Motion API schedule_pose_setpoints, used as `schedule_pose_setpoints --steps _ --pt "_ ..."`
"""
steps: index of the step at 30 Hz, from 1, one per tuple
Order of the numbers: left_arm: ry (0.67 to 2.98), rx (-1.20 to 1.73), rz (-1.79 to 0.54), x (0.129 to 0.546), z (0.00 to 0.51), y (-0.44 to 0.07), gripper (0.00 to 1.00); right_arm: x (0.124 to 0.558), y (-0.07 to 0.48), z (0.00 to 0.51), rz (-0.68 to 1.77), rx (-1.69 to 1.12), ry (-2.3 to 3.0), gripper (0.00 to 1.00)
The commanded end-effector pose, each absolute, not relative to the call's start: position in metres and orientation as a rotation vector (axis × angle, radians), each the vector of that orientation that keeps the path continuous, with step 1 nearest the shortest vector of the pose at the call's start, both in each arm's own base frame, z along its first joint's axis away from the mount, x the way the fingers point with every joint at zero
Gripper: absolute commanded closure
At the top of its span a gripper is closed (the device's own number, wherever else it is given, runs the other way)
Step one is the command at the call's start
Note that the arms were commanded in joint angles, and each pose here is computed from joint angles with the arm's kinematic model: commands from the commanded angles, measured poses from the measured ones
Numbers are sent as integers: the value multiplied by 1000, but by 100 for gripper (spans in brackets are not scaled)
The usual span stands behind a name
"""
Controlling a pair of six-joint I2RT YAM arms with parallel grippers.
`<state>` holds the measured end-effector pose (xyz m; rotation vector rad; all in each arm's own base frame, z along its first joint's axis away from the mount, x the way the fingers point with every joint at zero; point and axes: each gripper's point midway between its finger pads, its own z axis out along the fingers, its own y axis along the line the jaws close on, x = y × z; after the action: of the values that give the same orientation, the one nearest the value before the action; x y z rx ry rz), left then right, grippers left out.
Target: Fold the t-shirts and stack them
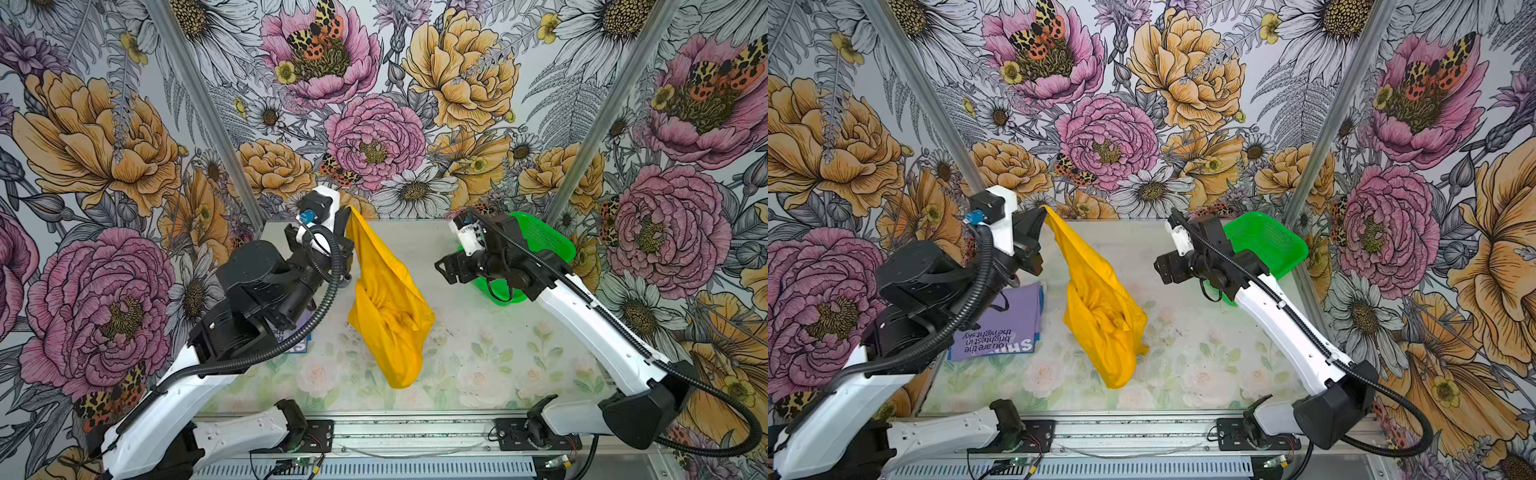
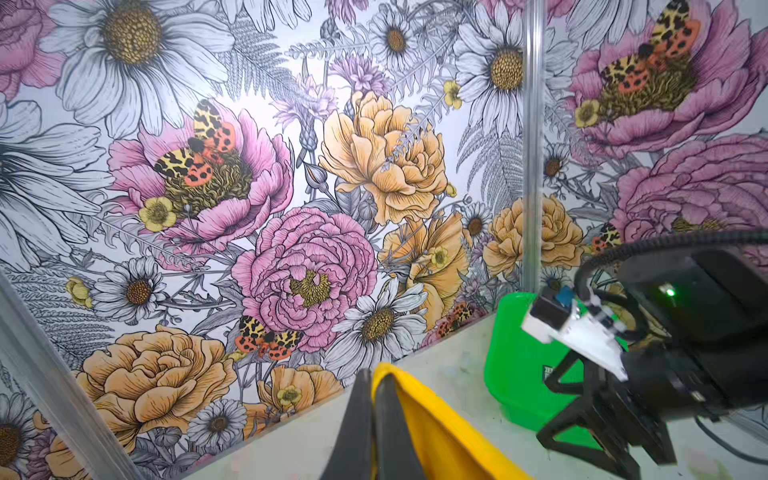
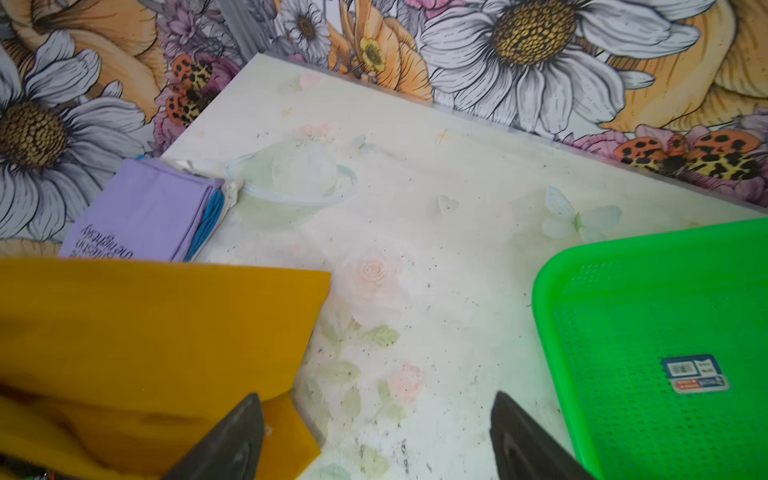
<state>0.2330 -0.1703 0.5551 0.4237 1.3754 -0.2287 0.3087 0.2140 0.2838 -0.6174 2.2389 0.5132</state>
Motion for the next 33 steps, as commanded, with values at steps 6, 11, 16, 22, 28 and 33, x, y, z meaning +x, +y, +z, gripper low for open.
schedule_pose_setpoints --steps 6,11,16,22,28,33 --pt "1437 516 -321 250 548 -199 100 214 273 251 897 -871 2104 12" --pt "1454 473 -307 258 550 -198 100 193 305 251 1001 -912 2023 12" --pt "1461 394 -297 265 561 -193 100 193 335 273 982 -877 1901 13" --pt "1463 350 -278 271 571 -202 100 234 339 281 767 -592 1879 16" --pt "1449 346 -272 265 583 -201 100 281 302 265 559 -337 1923 16" --pt "1453 323 -216 261 586 -185 100 310 280 268 533 -325 1933 42"
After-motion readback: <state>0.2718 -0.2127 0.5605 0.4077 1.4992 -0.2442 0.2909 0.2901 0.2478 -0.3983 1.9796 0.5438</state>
